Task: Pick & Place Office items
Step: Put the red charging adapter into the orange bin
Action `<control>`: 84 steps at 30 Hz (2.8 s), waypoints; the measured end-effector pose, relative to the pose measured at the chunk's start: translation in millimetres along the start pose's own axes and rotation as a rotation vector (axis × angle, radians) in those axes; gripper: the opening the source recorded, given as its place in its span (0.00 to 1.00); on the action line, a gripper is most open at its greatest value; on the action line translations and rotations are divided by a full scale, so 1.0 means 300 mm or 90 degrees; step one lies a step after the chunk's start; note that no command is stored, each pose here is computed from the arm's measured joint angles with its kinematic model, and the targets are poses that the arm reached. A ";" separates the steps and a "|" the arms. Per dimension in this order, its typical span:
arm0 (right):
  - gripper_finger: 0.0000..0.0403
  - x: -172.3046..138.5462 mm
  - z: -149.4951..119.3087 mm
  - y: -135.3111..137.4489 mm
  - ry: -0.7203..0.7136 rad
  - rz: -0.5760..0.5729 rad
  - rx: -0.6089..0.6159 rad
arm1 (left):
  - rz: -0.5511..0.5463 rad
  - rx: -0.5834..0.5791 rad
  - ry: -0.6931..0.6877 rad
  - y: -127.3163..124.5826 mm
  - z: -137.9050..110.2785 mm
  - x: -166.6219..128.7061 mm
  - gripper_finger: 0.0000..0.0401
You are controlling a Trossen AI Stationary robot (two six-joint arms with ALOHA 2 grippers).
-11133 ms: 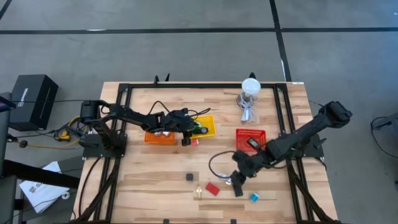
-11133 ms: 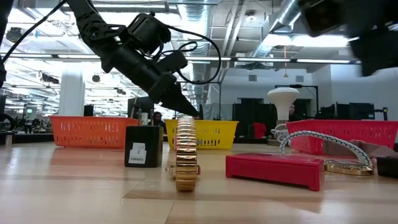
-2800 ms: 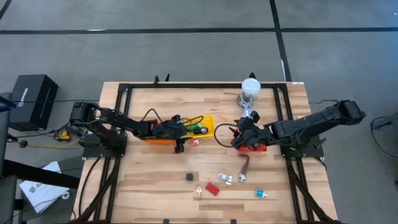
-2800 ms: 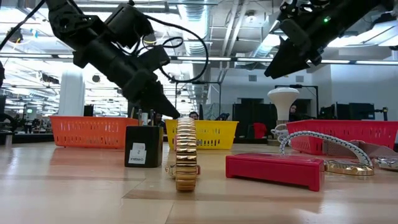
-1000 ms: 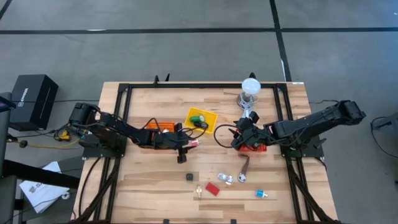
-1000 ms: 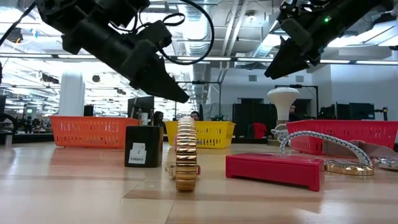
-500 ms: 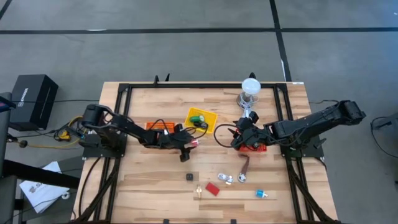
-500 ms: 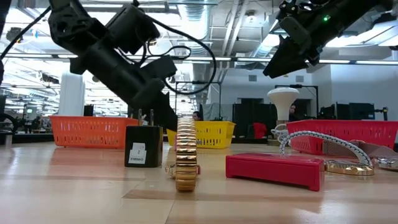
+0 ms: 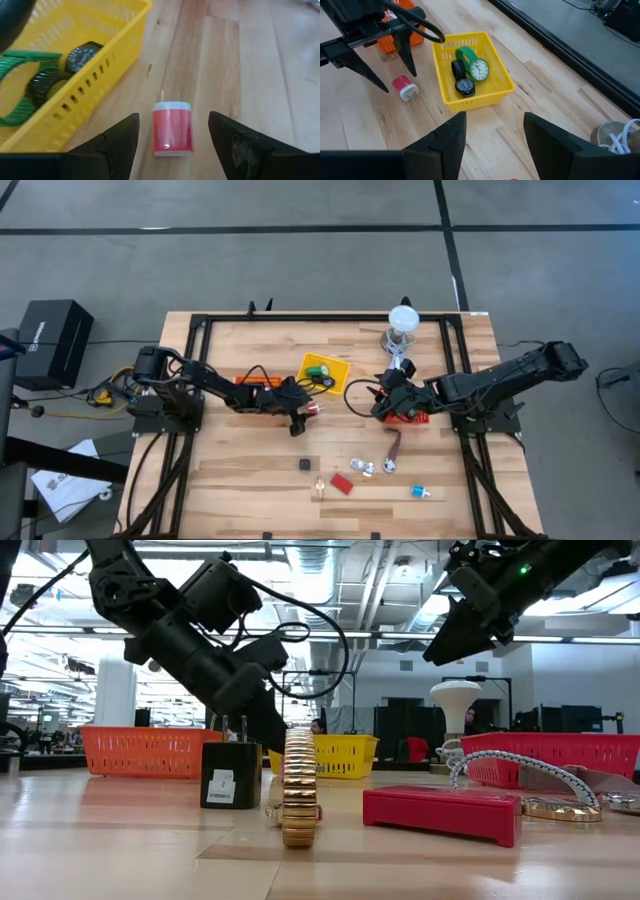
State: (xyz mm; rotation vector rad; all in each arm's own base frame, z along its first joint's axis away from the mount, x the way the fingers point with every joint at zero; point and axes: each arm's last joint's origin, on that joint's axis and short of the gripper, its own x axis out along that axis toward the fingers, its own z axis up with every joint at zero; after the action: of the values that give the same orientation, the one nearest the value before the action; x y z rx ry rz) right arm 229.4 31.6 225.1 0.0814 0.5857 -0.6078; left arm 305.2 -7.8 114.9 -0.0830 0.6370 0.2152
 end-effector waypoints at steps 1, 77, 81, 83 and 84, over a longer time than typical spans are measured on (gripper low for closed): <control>0.47 0.000 0.000 0.000 0.000 0.000 0.000 | -0.003 0.000 0.001 -0.001 0.000 0.000 0.58; 0.47 -0.002 -0.002 0.003 0.000 0.004 -0.001 | 0.069 0.019 0.003 0.075 0.151 -0.374 0.36; 0.47 -0.005 -0.004 0.007 0.001 0.010 -0.004 | 0.087 -0.015 0.023 0.098 0.080 -0.387 0.36; 0.47 -0.005 -0.003 0.007 0.001 0.010 -0.003 | 0.105 -0.037 0.041 0.111 0.035 -0.384 0.36; 0.47 -0.005 -0.003 0.007 0.001 0.010 -0.004 | 0.109 -0.045 0.047 0.116 0.011 -0.385 0.36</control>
State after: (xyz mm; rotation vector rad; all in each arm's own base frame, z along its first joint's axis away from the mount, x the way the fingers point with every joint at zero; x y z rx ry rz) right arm 229.2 34.3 224.7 0.0813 0.5885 -0.5908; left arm 208.9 6.6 186.0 -0.1041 0.7112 0.4018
